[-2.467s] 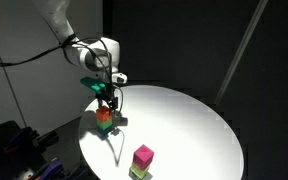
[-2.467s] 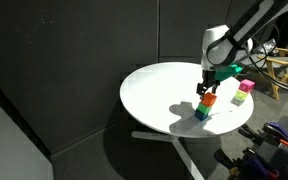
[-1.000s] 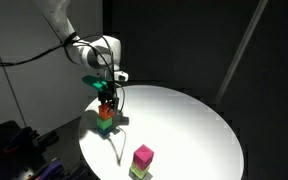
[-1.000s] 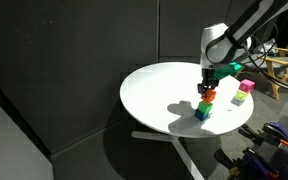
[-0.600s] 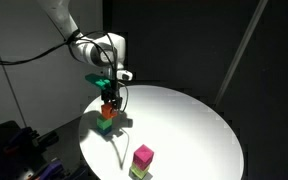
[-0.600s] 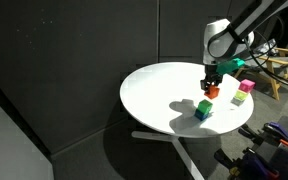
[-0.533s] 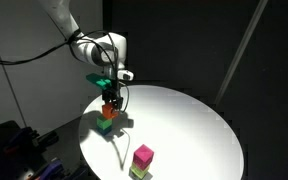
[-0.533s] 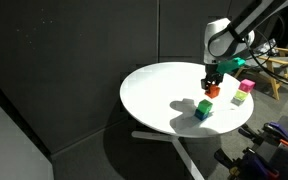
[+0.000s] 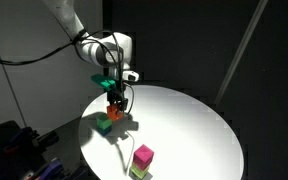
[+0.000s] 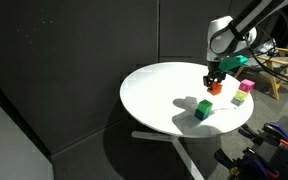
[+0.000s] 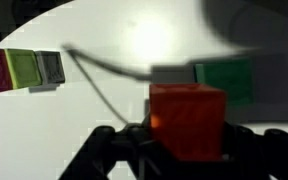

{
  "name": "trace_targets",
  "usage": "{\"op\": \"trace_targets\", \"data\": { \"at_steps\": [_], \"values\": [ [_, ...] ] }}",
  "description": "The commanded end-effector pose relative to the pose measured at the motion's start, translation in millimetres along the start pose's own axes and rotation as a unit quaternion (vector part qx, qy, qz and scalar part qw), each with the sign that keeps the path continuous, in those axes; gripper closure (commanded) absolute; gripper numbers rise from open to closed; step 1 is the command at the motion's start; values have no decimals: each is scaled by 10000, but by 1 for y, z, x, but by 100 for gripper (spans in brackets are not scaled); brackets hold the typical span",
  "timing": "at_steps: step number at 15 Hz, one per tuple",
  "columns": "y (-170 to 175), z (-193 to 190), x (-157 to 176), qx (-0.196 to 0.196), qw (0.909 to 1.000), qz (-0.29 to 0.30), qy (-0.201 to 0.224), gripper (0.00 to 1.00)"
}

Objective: Put the orange block on the table

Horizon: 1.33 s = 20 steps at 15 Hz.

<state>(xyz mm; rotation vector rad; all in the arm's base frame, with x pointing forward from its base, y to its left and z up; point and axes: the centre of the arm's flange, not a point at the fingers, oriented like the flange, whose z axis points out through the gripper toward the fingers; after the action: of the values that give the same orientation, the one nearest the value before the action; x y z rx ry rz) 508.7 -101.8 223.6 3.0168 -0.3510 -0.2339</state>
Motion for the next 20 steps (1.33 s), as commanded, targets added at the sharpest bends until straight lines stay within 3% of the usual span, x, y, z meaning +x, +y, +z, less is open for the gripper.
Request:
{"op": "trace_targets", "data": {
  "at_steps": [1, 15, 16, 20],
  "values": [
    [11, -1, 13, -21, 9999, 118, -29, 77],
    [39, 14, 34, -75, 9990, 409, -133, 77],
    [35, 19, 26, -85, 9994, 329, -73, 52],
    [36, 19, 28, -88, 9994, 337, -79, 52]
  ]
}}
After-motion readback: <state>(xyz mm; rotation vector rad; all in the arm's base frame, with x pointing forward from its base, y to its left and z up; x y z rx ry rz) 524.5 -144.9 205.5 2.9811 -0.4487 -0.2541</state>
